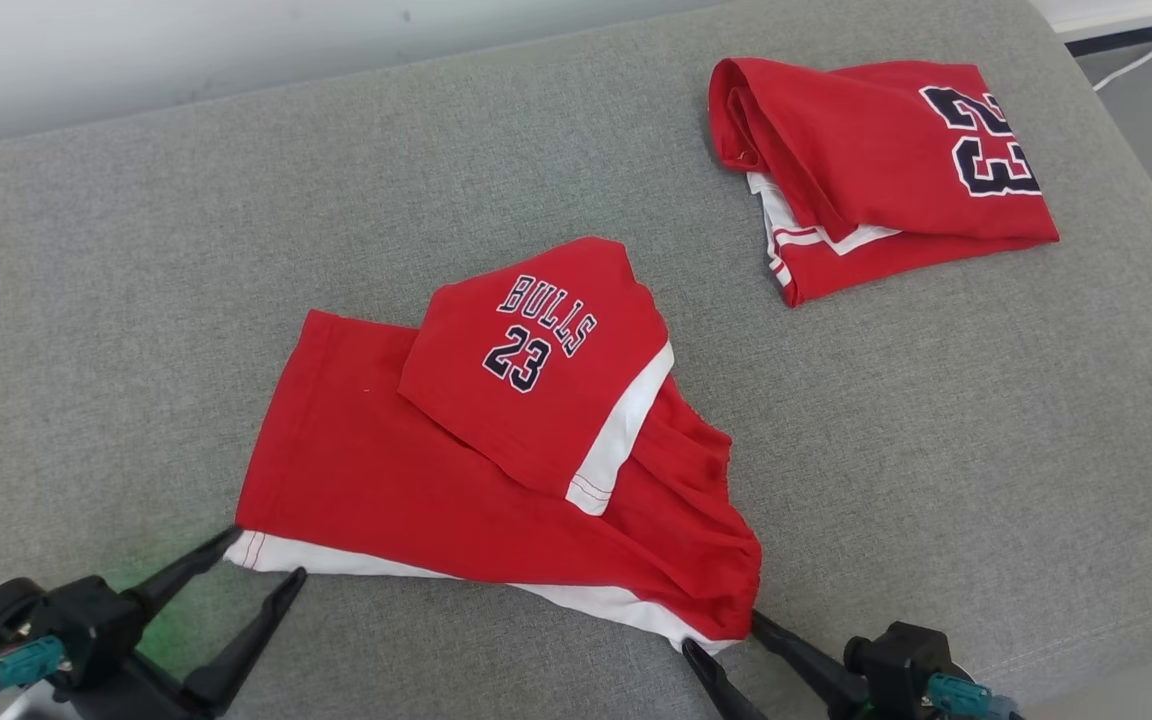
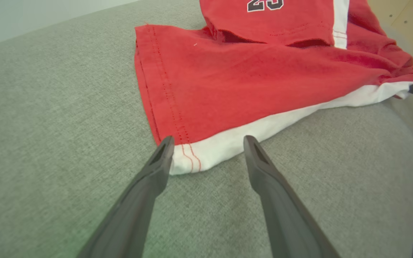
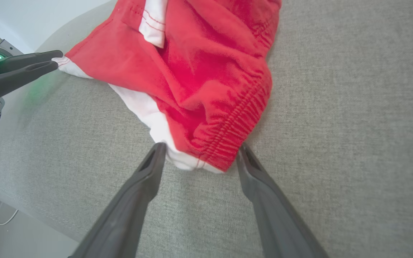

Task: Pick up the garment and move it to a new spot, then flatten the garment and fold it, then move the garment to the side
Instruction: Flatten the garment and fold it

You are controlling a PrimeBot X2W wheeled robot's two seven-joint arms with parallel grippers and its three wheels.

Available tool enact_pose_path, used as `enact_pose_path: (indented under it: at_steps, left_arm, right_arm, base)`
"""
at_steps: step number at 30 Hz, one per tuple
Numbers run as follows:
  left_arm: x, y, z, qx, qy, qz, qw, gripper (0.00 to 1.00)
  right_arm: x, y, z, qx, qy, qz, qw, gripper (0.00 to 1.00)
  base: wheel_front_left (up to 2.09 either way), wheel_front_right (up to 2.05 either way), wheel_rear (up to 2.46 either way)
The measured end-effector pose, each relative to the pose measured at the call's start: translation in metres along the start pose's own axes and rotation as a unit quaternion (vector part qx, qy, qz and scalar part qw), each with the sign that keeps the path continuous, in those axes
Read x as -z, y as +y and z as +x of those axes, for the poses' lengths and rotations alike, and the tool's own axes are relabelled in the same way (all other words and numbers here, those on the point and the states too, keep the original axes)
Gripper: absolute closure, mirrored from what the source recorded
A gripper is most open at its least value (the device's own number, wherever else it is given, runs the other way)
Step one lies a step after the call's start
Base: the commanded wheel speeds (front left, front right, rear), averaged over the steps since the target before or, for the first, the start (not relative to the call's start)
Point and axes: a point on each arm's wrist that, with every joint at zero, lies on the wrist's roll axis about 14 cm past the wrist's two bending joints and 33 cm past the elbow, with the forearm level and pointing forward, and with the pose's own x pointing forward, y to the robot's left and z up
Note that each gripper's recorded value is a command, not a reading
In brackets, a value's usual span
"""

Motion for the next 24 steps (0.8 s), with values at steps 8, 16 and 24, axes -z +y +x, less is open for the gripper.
enact_pose_path:
  at_steps: [8,16,24]
  left_arm:
    - [0.014,0.005,0.002,-0.018,0.019,-0.010,1.000,1.00]
    - [0.007,0.008,-0.001,-0.035,0.009,-0.005,0.999,1.00]
    - [0.002,0.009,-0.007,-0.049,-0.001,-0.007,0.999,0.00]
  right_arm:
    - [-0.003,0.002,0.004,-0.006,-0.007,-0.010,1.000,1.00]
    - [-0.012,0.003,0.007,-0.012,-0.022,-0.019,1.000,1.00]
    - [-0.011,0.003,0.006,-0.013,-0.014,-0.016,1.000,0.00]
  base:
    - [0.00,0.00,0.00]
    - [0.00,0.00,0.00]
    - [0.00,0.00,0.00]
